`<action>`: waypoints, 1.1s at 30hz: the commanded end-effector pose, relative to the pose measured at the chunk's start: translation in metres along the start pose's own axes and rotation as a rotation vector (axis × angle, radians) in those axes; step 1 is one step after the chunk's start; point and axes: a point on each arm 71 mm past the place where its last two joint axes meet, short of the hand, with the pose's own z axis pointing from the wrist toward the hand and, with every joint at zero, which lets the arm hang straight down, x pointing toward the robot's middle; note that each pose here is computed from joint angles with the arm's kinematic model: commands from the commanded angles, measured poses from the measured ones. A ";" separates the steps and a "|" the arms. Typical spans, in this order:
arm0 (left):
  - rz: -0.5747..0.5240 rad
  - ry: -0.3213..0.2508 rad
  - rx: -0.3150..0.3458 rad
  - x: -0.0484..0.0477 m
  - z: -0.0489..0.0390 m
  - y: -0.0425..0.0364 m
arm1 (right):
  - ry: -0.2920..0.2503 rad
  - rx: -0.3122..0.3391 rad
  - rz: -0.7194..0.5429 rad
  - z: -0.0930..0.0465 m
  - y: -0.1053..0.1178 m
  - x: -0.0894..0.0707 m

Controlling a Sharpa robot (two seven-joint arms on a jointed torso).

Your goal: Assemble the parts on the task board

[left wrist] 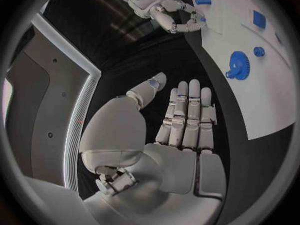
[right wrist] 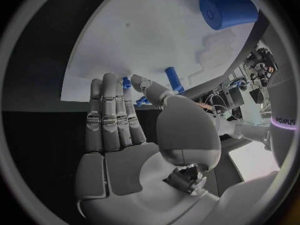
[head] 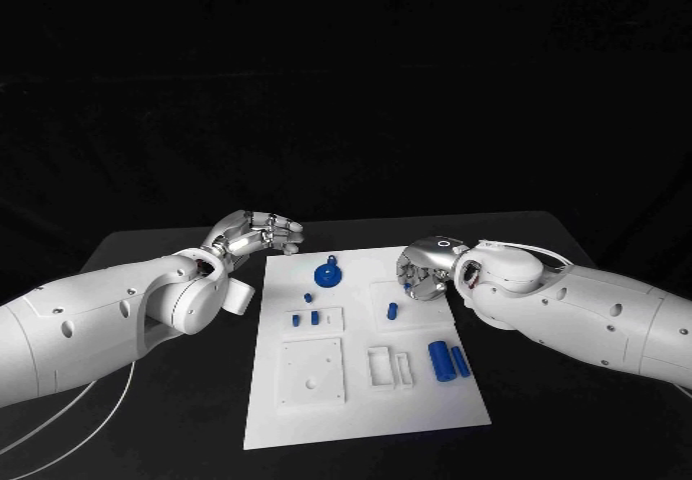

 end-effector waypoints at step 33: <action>-0.011 0.010 -0.002 -0.0007 0.0011 0.0002 | -0.036 0.000 -0.050 -0.003 0.003 0.015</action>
